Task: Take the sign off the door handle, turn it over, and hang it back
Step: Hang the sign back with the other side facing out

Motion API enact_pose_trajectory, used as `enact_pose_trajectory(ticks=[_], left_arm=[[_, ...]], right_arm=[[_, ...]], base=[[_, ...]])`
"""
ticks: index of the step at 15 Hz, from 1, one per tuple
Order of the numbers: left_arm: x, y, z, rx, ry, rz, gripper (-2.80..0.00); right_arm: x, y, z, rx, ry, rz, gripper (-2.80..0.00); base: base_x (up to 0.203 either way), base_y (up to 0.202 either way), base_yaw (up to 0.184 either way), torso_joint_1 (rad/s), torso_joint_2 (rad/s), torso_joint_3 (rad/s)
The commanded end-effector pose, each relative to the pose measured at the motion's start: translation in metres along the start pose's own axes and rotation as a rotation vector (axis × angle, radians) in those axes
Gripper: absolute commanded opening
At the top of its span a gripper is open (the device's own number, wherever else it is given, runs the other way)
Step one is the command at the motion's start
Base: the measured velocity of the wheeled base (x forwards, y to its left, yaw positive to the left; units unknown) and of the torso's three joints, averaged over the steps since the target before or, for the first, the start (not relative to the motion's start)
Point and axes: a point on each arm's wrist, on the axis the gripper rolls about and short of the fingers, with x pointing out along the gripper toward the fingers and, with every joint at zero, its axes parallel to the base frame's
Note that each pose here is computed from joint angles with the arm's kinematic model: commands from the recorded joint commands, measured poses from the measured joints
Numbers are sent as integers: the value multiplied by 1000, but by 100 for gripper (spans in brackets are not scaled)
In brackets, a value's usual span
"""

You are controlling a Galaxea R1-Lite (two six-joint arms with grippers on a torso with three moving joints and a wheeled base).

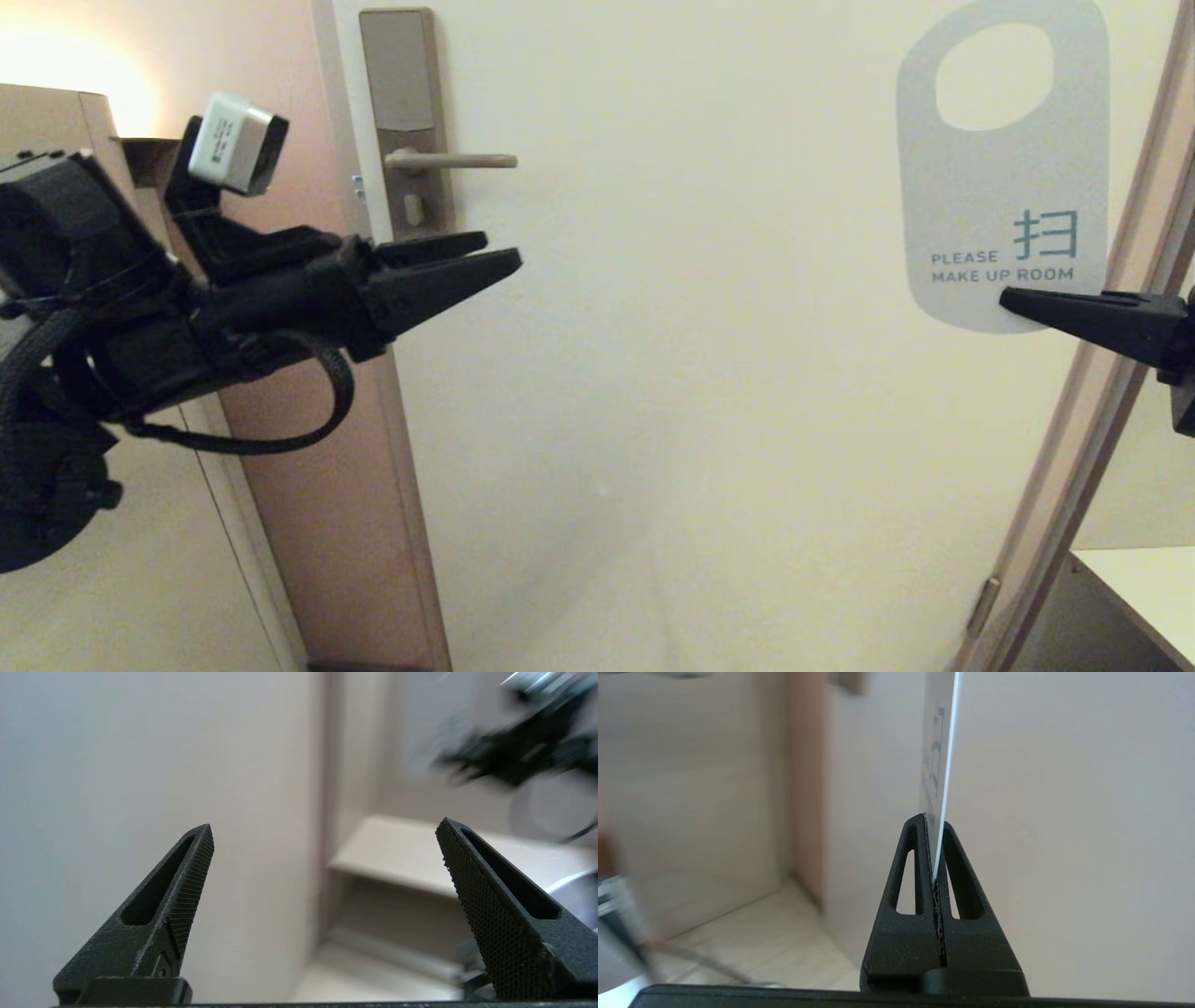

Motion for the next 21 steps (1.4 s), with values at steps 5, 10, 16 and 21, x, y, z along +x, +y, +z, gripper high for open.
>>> enact_pose_trajectory(ticks=[5, 10, 16, 21], left_arm=[[-102, -30, -40, 90, 54, 275, 0], [-160, -88, -85, 93, 38, 452, 0], [-190, -131, -127, 36, 64, 875, 0], [-210, -159, -161, 92, 114, 1161, 0]], right_arm=[[-28, 5, -12, 0, -10, -131, -280], [-47, 19, -25, -8, -22, -156, -280], [-52, 23, -34, 2, -13, -164, -280], [-53, 24, -40, 14, 1, -161, -280]], base=[[0, 0, 0, 0, 0, 0], [0, 0, 0, 0, 0, 0], [0, 0, 0, 0, 0, 0], [0, 0, 0, 0, 0, 0]])
